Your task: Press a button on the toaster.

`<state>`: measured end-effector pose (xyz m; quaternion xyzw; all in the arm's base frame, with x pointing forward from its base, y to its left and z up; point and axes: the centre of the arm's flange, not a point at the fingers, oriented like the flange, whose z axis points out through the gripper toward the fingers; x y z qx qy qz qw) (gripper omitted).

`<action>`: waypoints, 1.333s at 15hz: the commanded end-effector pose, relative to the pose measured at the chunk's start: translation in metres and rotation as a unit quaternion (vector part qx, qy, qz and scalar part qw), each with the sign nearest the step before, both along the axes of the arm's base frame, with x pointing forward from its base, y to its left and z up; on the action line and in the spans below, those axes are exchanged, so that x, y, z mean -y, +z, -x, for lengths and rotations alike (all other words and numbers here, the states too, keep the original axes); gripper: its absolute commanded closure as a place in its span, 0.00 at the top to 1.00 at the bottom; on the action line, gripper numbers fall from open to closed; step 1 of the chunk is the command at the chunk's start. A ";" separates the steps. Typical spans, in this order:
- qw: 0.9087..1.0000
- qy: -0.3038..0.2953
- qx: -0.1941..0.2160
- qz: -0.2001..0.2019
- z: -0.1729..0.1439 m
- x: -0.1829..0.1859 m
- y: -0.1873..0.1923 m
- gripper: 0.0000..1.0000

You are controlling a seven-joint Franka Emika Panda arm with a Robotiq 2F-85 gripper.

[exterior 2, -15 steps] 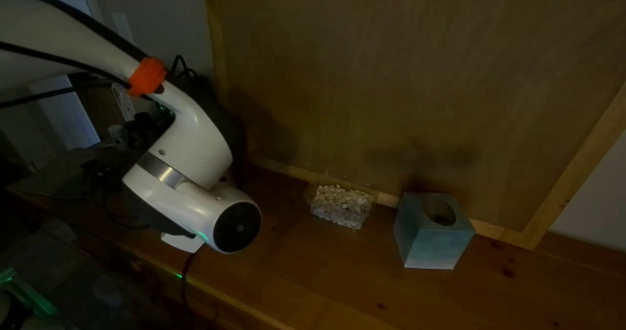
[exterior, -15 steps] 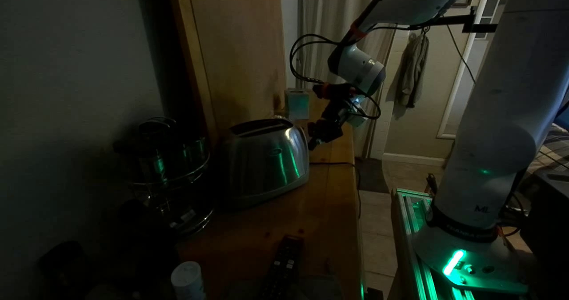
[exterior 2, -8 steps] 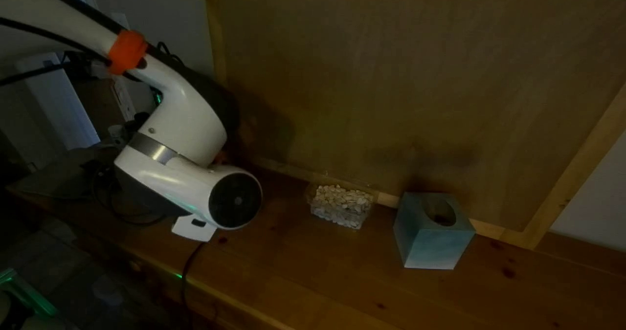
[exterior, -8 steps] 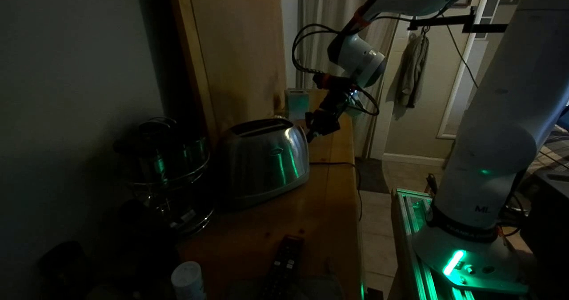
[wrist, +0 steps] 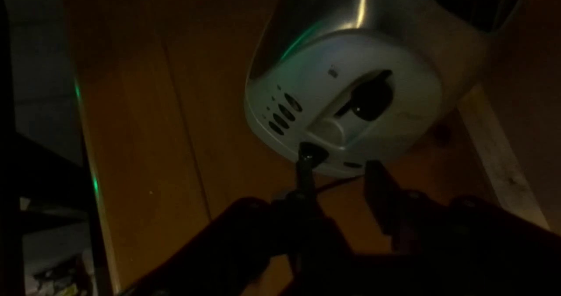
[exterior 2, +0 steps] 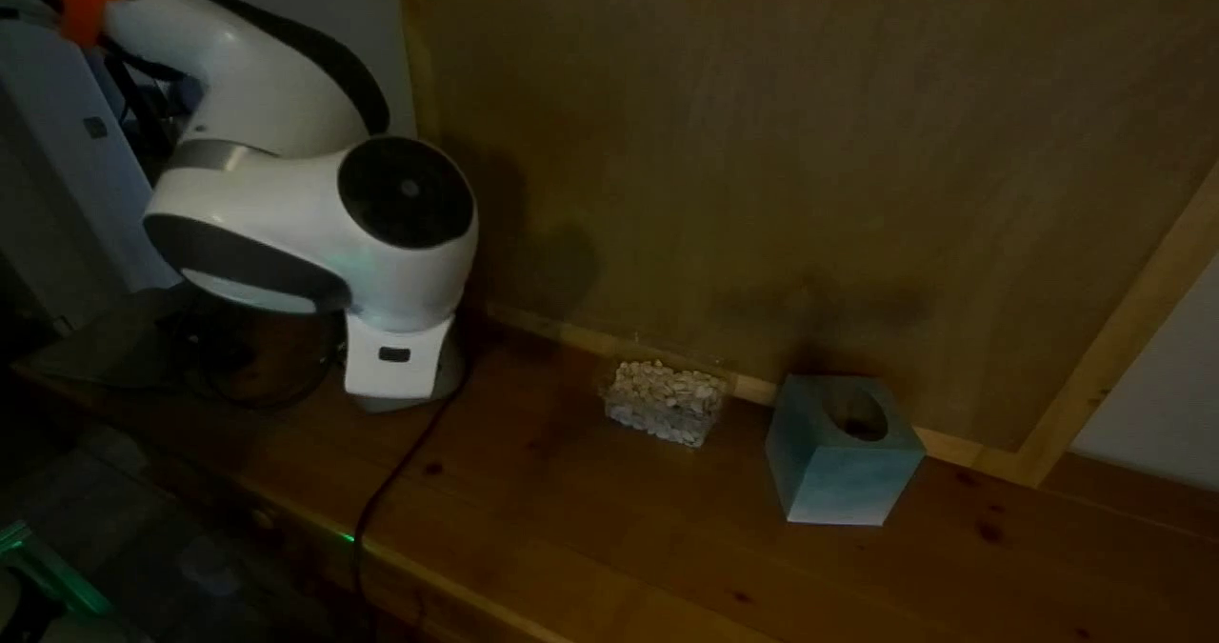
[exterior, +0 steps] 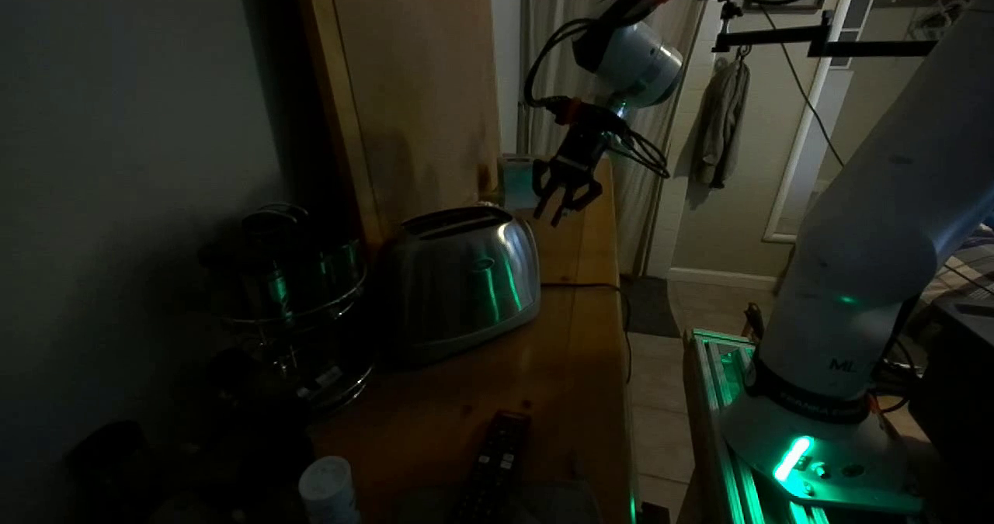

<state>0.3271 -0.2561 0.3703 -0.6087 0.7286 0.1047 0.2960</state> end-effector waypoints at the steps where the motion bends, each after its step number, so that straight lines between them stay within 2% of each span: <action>1: 0.995 0.032 -0.006 0.097 0.006 -0.023 0.038 0.68; 4: 0.982 0.084 -0.019 0.171 0.003 -0.048 0.064 0.88; 6: 0.968 0.121 -0.027 0.218 0.001 -0.065 0.082 1.00; 7: 0.960 0.139 -0.030 0.242 -0.001 -0.073 0.090 1.00; 10: 0.929 0.193 -0.041 0.314 -0.004 -0.094 0.112 1.00; 14: 0.878 0.263 -0.041 0.397 -0.012 -0.119 0.131 1.00; 15: 0.900 0.237 -0.043 0.364 -0.016 -0.107 0.123 1.00; 17: 0.888 0.252 -0.042 0.383 -0.017 -0.117 0.128 1.00; 20: 0.885 0.256 -0.041 0.387 -0.017 -0.118 0.129 1.00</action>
